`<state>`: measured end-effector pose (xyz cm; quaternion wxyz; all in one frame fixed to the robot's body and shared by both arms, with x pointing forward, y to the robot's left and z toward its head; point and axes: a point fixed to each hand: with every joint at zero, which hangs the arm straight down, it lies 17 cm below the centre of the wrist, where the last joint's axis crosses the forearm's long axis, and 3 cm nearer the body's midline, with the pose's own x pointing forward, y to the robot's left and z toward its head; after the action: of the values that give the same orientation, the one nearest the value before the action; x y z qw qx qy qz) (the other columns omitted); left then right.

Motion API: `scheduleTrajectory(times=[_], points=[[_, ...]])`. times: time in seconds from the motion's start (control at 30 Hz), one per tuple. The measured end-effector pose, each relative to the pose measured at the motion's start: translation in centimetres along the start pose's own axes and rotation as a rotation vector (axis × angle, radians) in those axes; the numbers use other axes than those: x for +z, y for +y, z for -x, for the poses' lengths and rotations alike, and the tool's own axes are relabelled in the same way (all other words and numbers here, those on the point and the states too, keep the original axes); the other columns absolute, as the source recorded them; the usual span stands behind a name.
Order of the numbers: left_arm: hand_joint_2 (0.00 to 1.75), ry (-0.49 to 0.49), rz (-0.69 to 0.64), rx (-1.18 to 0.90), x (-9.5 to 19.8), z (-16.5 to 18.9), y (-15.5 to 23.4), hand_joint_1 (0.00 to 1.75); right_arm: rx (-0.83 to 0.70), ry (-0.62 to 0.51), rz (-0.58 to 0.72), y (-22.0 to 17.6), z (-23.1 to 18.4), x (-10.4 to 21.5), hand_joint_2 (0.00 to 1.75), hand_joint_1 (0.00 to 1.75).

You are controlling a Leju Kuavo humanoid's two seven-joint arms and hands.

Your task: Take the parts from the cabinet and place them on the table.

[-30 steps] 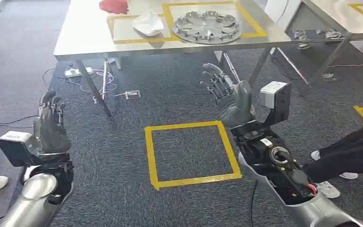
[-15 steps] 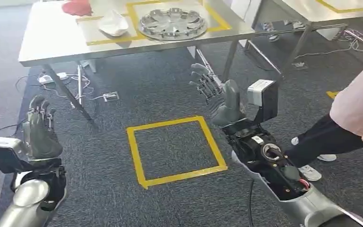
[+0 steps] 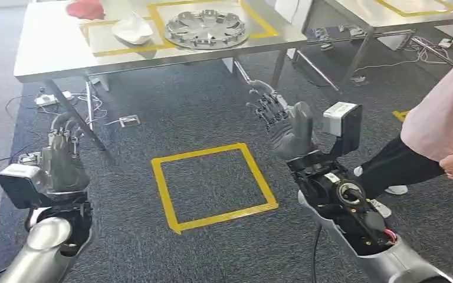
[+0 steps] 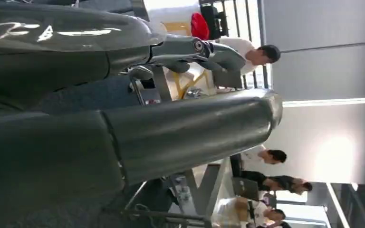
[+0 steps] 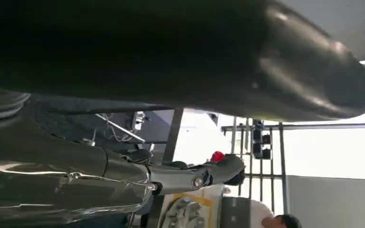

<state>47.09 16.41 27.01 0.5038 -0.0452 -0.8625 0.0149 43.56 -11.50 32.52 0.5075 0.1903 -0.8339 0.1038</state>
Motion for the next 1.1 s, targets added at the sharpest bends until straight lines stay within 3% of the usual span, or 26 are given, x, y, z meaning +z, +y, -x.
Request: scheduleTrajectory(times=[1.1], points=[[0.0, 0.011, -0.001, -0.003, 0.69, -0.1, 0.21, 0.0, -0.019, -0.011, -0.015, 0.4, -0.28, -0.09, 0.0, 0.0]])
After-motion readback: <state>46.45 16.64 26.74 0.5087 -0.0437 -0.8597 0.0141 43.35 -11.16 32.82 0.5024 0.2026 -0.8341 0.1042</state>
